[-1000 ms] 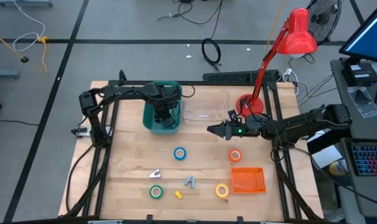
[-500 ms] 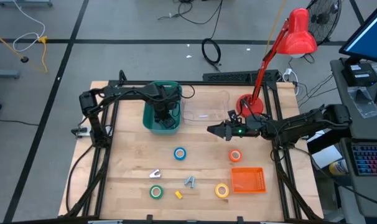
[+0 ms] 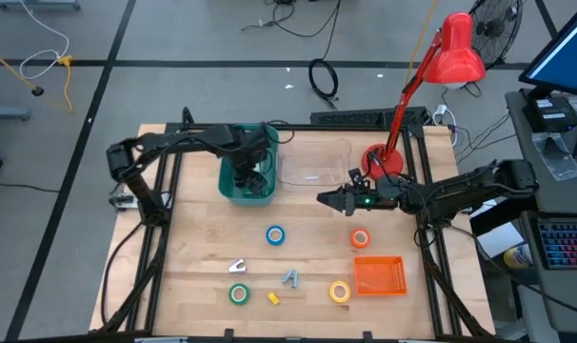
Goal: Pick and place Stapler, Stapler remover, tape
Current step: Put the mini yellow stapler into the blue bin
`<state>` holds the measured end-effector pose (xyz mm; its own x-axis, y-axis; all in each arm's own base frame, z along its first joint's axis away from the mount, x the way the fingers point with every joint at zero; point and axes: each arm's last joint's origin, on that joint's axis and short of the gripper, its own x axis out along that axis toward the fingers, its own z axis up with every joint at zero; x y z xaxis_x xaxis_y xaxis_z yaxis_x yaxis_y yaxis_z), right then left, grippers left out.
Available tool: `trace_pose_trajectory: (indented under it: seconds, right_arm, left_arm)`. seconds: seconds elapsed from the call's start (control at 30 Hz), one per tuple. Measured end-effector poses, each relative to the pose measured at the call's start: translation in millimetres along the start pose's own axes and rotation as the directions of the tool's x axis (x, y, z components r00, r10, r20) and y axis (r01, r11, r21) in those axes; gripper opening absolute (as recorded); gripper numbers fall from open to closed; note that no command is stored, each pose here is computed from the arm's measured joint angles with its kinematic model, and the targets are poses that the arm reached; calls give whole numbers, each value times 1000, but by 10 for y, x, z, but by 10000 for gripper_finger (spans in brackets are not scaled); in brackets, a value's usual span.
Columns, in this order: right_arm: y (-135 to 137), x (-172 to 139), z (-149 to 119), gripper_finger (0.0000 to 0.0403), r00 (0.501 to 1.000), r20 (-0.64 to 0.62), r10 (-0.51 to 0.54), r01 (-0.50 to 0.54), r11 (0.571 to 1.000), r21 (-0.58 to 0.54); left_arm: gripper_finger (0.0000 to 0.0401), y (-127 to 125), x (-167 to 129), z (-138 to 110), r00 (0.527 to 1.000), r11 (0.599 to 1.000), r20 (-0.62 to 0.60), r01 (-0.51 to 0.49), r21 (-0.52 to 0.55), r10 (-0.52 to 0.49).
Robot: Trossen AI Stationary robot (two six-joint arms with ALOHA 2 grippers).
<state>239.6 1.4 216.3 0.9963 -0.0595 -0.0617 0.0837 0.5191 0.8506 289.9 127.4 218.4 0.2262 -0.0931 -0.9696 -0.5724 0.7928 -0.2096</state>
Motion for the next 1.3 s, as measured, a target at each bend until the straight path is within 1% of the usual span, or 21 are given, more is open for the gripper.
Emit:
trace_pose_trajectory:
  seconds: [0.1,0.17,0.27,0.33,0.43,0.6,0.7,0.8,0.9,0.97,1.0,1.1,1.17,1.23,1.3]
  right_arm:
    - [0,0,0,185,1000,1,0,0,1000,-1]
    - [-1,0,0,185,1000,1,-1,1,1000,-11]
    - [-1,0,0,185,1000,2,-2,2,998,-57]
    - [-1,0,0,185,1000,2,-2,2,993,-116]
    - [-2,0,1,185,1000,3,-2,3,981,-196]
    - [-1,0,1,185,1000,2,-1,2,980,-198]
    - [3,-1,-7,185,1000,-2,1,-1,980,-199]
    - [8,-1,-13,185,1000,-6,3,-4,980,-200]
    - [12,-2,-20,185,999,-30,19,-25,975,-221]
    - [24,-2,-29,185,997,-66,48,-64,963,-262]
    - [30,-3,-37,185,994,-90,64,-86,957,-276]
    - [88,-11,-78,185,982,-140,130,-168,936,-311]
    - [167,-20,-119,185,969,-160,188,-233,913,-336]
    - [259,-17,-171,185,958,-185,220,-273,896,-351]
    - [371,-10,-213,185,946,-206,252,-312,880,-356]
  left_arm:
    - [263,-68,-253,-61,995,999,93,46,15,-47]
    - [261,-125,-448,-122,983,997,171,67,40,-73]
    - [258,-220,-730,-256,956,991,271,92,93,-114]
    - [259,-280,-909,-358,931,985,333,108,132,-146]
    - [263,-348,-1147,-543,898,976,397,131,171,-190]
    - [261,-430,-1445,-832,842,964,472,201,175,-262]
    - [258,-504,-1560,-989,815,944,490,204,261,-311]
    - [260,-594,-1655,-1130,782,911,503,194,363,-367]
    - [265,-660,-1717,-1260,765,895,517,170,412,-384]
    - [266,-696,-1763,-1338,748,889,539,150,432,-388]
    - [266,-712,-1792,-1371,731,884,555,142,445,-397]
    - [266,-733,-1861,-1477,658,857,599,142,496,-456]
    - [267,-718,-1865,-1553,617,840,615,150,521,-491]
    - [267,-676,-1803,-1631,604,836,618,161,524,-503]
    - [267,-631,-1711,-1696,590,841,626,187,509,-510]
